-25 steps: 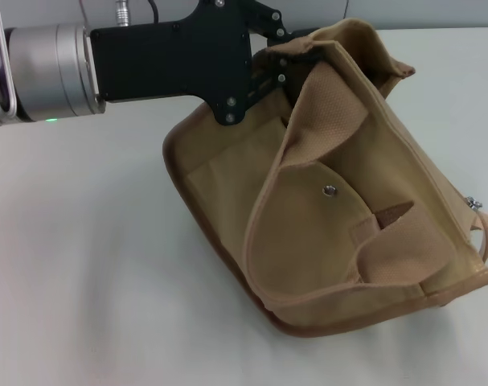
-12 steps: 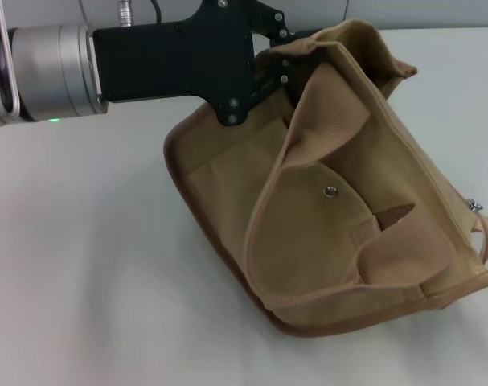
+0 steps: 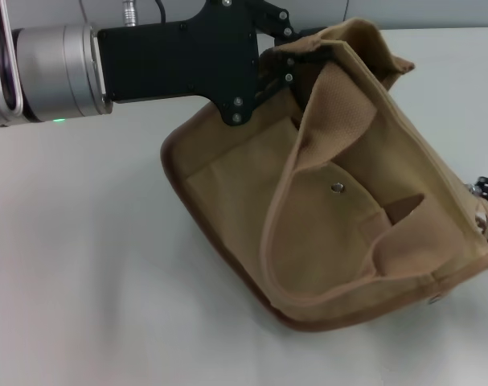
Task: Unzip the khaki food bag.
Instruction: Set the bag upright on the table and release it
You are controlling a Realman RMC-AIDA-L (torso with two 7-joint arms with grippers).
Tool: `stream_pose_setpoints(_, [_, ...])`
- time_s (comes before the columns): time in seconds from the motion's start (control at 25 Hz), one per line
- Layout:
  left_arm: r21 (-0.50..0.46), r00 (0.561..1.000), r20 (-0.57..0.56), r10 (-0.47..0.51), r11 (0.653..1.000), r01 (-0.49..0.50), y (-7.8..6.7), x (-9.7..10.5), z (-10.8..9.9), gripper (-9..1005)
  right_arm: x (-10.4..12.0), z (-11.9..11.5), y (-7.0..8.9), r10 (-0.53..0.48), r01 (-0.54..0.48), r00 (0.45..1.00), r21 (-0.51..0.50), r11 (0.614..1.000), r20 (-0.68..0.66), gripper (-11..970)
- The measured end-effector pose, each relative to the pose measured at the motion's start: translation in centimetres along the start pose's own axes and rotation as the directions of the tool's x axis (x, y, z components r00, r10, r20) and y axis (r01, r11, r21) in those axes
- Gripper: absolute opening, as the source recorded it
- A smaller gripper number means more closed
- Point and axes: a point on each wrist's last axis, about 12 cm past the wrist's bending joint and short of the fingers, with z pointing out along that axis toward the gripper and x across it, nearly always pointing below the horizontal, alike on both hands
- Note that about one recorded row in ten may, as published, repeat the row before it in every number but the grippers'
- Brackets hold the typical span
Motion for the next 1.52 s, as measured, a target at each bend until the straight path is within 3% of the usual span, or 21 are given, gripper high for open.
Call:
stream_pose_setpoints(0.12, [-0.006, 1.0, -0.001, -0.005, 1.0, 0.005, -0.1, 0.1, -0.1, 32, 0.2, 0.8, -0.2, -0.037, 0.037, 0.999, 0.012, 0.999, -0.007, 606])
stream_pose_setpoints(0.2, [-0.02, 1.0, 0.001, -0.01, 1.0, 0.01, -0.3, 0.4, -0.4, 32, 0.1, 1.3, -0.4, -0.045, 0.045, 0.999, 0.006, 0.999, 0.004, 372])
stream_pose_setpoints(0.64, [-0.063, 0.999, -0.002, -0.037, 0.997, 0.037, -1.2, 1.4, -1.2, 33, -0.8, 1.9, -1.4, -0.089, 0.089, 0.996, 0.006, 0.996, 0.009, 202])
stream_pose_setpoints(0.88, [-0.102, 0.998, -0.002, -0.058, 0.993, 0.057, -1.8, 1.7, -2.0, 34, -1.7, 1.9, -2.4, -0.11, 0.103, 0.991, 0.093, 0.99, 0.071, 140])
stream_pose_setpoints(1.16, [-0.245, 0.992, 0.02, -0.123, 0.961, 0.124, -4.4, 3.1, -4.2, 34, -2.8, 3.2, -4.1, -0.124, 0.108, 0.987, 0.156, 0.982, 0.101, 109])
stream_pose_setpoints(1.28, [-0.28, 0.987, 0.012, -0.163, 0.947, 0.16, -5.9, 3.8, -5.0, 35, -3.4, 4.8, -5.1, -0.121, 0.102, 0.987, 0.17, 0.98, 0.109, 106])
stream_pose_setpoints(1.32, [-0.302, 0.982, 0.011, -0.19, 0.935, 0.185, -7.1, 4.2, -5.4, 35, -3.7, 5.3, -5.4, -0.12, 0.098, 0.986, 0.176, 0.979, 0.114, 105])
stream_pose_setpoints(1.4, [-0.329, 0.976, 0.014, -0.217, 0.921, 0.21, -8.3, 4.7, -5.7, 35, -4.2, 6.5, -6.0, -0.115, 0.091, 0.986, 0.183, 0.979, 0.125, 98])
stream_pose_setpoints(1.52, [-0.358, 0.97, 0.016, -0.242, 0.905, 0.231, -9.4, 5.1, -6.0, 35, -4.9, 8.3, -6.8, -0.115, 0.091, 0.985, 0.179, 0.98, 0.127, 88])
